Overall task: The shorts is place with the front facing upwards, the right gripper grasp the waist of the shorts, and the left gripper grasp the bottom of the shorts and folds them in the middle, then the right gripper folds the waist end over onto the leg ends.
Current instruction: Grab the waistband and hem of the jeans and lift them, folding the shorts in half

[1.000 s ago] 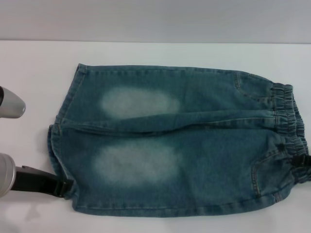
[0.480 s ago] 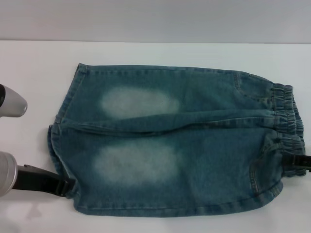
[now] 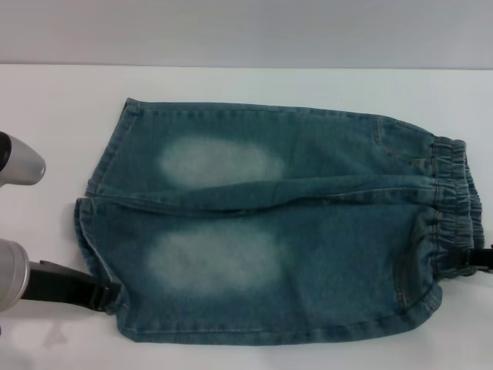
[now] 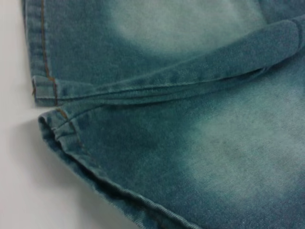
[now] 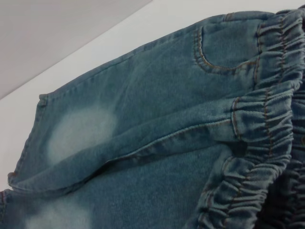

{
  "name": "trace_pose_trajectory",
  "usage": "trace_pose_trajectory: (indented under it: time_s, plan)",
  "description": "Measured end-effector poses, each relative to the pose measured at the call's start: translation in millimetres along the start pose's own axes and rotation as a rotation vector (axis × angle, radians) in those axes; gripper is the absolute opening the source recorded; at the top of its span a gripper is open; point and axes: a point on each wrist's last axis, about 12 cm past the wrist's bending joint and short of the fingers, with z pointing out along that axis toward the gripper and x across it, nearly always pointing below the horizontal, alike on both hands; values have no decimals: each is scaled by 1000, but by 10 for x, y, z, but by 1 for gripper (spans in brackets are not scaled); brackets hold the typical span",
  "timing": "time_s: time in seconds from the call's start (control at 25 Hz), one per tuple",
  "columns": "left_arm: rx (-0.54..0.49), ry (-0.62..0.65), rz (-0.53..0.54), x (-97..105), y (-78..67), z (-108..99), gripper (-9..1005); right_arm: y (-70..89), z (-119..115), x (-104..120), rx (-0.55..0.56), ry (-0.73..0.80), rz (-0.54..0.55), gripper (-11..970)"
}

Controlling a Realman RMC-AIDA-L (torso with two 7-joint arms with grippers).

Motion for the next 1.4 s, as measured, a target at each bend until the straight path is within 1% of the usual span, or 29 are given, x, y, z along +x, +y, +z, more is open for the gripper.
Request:
trace_pose_trajectory:
  time_s: [0.2, 0.4, 0.52, 0.64, 0.72, 0.84, 0.88, 0.92, 0.96, 1.0, 1.04, 1.24, 1.4]
  plan:
    - [0, 0, 0, -2, 0, -1, 74, 22, 4, -16, -11, 11, -11, 92]
    - [-2, -5, -3, -6, 7, -3, 77, 70, 3, -41, -44, 12, -32, 3]
    - [-8, -14, -11, -8, 23, -11, 79, 84, -6, -55, -61, -1, -33, 9]
    - [-23, -46, -25, -17, 56, -44, 82, 87, -51, -68, -110, -40, -27, 16]
    - [-37, -82, -38, -37, 96, -80, 83, 61, -111, -84, -146, -84, -12, 20]
    - [-65, -156, -74, -81, 207, -145, 85, -9, -199, -110, -189, -167, 20, 26]
    - [-72, -188, -89, -101, 252, -165, 86, -56, -220, -107, -214, -216, 43, 28]
    - [-74, -217, -100, -122, 281, -179, 86, -56, -220, -107, -214, -216, 43, 30]
    - [-77, -264, -117, -152, 336, -205, 87, -80, -218, -102, -232, -241, 57, 32]
    - [-77, -272, -121, -155, 347, -208, 88, -101, -209, -93, -254, -266, 74, 34]
    - [-75, -309, -134, -171, 394, -221, 88, -122, -201, -90, -275, -292, 91, 36]
    - [-59, -427, -200, -212, 591, -215, 92, -286, -192, -42, -355, -457, 203, 47]
    - [-22, -530, -267, -267, 746, -172, 94, -325, -141, -31, -394, -523, 255, 55]
